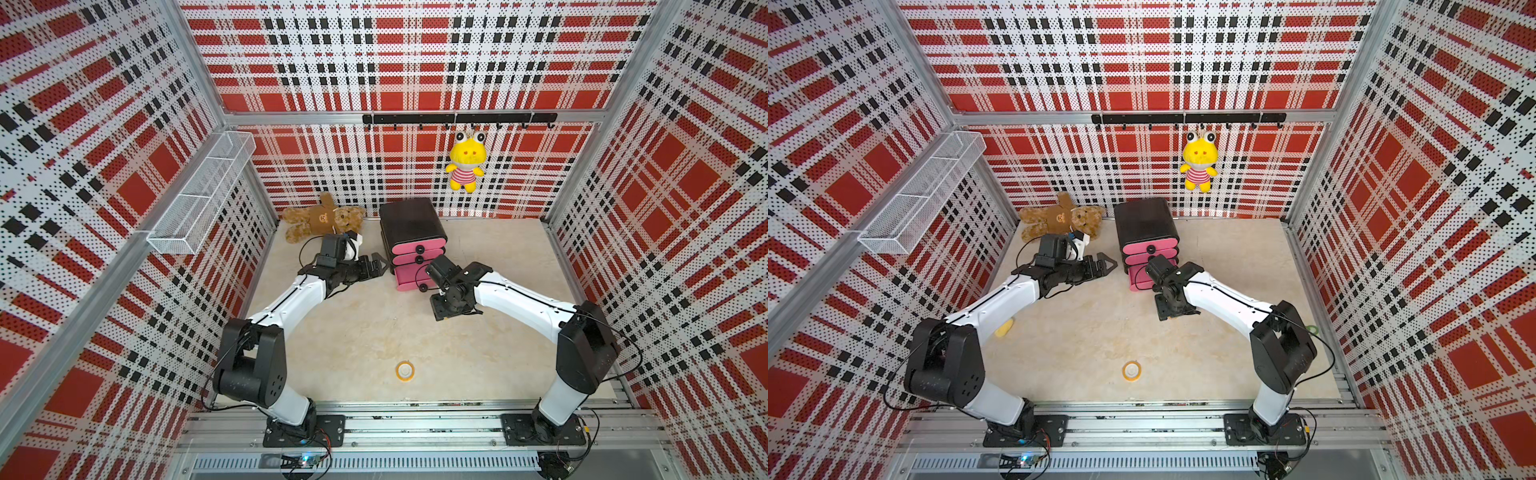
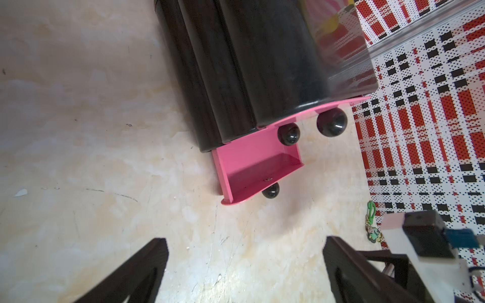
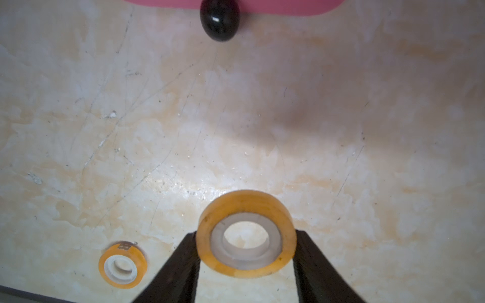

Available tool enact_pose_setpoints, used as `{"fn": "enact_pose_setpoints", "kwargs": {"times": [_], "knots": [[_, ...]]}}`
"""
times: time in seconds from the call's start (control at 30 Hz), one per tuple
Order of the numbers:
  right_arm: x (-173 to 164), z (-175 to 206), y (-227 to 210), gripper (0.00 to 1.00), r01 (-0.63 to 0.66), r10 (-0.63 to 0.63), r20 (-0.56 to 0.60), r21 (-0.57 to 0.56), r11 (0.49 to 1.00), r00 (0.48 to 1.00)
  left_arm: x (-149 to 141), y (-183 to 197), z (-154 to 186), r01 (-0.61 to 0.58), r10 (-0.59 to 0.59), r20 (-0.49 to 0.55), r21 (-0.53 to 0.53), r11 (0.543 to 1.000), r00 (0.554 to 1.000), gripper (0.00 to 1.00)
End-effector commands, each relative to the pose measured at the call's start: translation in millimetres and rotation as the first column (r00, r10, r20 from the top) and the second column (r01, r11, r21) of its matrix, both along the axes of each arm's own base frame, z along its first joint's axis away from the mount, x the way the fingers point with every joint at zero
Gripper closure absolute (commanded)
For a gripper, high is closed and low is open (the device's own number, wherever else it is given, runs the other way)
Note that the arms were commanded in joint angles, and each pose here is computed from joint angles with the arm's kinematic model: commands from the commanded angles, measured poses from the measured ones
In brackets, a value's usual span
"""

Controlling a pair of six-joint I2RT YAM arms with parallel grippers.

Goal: Place the transparent tape into the drawer according to color
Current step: Pick up the tape at the center of the board, then place the tape in the drawer.

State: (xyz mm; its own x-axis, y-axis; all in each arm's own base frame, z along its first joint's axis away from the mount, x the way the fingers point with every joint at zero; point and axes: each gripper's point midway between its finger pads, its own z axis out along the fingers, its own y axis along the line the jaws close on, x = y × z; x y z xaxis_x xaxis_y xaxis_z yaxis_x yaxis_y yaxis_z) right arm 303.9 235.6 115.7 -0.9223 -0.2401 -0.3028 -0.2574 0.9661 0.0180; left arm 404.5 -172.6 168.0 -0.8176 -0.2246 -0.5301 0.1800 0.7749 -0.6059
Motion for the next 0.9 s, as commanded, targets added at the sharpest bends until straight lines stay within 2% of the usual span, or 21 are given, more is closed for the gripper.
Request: {"fn": "enact_pose_setpoints", "kwargs": {"times": [0.0, 0.33, 0.87], "knots": [[26, 9, 4, 1.00, -0.005, 0.006, 0.059, -0.009, 1.000, 0.998, 7, -3, 10, 0.021, -0.020, 0.029, -0.007, 1.000, 0.999, 0.01], [84, 14, 21, 1.00, 0.018, -0.022, 0.158, 0.022, 1.000, 0.987, 6, -2, 9, 0.017, -0.017, 0.026, -0.003, 1.000, 1.000, 0.01], [124, 1, 29, 1.00, 0.055, -0.067, 0.257, 0.054, 0.997, 0.964, 7, 0, 7, 0.011, -0.011, 0.019, 0.004, 1.000, 1.000, 0.01]]}}
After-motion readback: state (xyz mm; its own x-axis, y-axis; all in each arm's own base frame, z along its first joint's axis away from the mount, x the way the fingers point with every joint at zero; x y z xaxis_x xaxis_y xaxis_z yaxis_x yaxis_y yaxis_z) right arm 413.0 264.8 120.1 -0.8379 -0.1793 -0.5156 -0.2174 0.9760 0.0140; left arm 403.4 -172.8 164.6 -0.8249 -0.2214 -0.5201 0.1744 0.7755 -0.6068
